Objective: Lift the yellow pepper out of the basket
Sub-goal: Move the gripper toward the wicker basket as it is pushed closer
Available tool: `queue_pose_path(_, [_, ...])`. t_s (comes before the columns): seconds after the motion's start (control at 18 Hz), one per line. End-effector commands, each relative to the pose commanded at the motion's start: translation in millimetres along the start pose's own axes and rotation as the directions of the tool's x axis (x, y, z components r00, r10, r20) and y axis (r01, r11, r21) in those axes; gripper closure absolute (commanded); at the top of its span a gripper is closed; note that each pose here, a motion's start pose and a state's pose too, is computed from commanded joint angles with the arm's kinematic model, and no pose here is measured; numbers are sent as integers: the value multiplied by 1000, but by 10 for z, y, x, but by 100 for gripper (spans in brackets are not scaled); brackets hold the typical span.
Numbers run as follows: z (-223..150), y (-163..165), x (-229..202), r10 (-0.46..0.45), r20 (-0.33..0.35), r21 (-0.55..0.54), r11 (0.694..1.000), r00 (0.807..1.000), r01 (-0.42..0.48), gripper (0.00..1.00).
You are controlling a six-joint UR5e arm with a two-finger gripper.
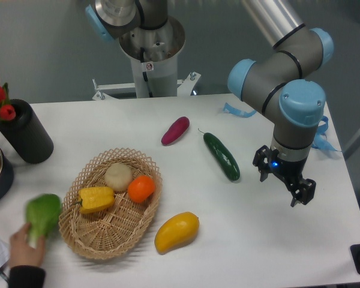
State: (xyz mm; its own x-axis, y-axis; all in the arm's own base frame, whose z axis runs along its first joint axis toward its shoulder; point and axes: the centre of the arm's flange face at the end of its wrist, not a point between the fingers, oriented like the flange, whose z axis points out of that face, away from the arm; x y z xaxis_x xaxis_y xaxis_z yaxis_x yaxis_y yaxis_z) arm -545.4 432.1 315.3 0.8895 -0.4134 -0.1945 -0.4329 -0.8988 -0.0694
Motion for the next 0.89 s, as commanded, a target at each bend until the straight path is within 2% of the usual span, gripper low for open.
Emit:
queue_pose_path(0.33, [-20,-35,31,0,-1,14,1000,1000,0,0])
queue_pose_path(0.56, [98,-38,180,-8,-33,9,1000,999,9,0])
queue_pose_path(0.89, [85,-94,401,-9,-49,4,1000,999,10,0])
